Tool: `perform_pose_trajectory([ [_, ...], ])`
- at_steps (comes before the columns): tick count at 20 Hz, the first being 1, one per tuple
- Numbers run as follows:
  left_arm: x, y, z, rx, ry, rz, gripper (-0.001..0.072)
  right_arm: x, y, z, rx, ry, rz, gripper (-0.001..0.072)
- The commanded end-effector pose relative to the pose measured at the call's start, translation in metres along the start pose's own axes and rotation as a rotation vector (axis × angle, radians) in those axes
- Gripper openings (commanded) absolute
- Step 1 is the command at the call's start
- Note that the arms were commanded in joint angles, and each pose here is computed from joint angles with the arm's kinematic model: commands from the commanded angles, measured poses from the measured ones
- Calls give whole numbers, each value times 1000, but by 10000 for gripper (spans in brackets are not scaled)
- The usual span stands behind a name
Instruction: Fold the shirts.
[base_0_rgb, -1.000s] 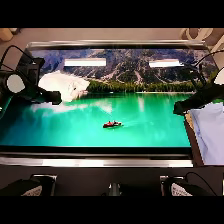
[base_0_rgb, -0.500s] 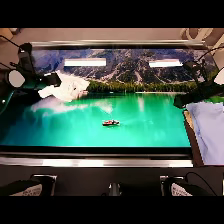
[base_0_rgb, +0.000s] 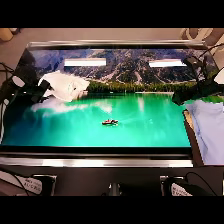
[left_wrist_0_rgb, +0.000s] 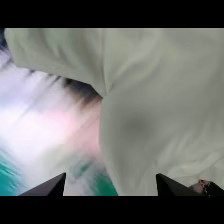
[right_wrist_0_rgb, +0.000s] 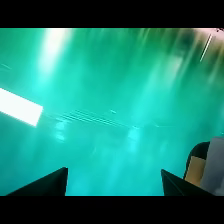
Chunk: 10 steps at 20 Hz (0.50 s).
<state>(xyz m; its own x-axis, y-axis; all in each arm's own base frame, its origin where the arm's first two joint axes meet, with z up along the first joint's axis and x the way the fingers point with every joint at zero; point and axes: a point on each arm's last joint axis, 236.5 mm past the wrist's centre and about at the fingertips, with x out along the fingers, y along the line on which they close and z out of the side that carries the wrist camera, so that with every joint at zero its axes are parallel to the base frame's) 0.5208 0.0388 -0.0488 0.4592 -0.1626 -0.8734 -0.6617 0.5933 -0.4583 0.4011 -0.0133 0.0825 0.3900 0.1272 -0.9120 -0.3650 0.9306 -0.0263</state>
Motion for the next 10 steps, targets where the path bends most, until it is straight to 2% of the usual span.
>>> perform_pose_trajectory([
  [1,35,-10,12,-29,-61,-55,680,0,1,3,4,-14,5,616],
  [6,54,-37,11,18,-134,-118,667,0,2,4,5,-16,8,616],
  [7,56,-37,9,19,-129,-114,566,0,3,4,7,-17,13,615],
  [8,57,-36,9,18,-127,-113,338,0,5,5,9,-19,22,614],
  [9,53,-39,9,18,-128,-119,42,0,8,5,11,-21,32,608],
  [10,45,-46,11,22,-136,-136,23,-1,8,6,11,-24,33,608],
])
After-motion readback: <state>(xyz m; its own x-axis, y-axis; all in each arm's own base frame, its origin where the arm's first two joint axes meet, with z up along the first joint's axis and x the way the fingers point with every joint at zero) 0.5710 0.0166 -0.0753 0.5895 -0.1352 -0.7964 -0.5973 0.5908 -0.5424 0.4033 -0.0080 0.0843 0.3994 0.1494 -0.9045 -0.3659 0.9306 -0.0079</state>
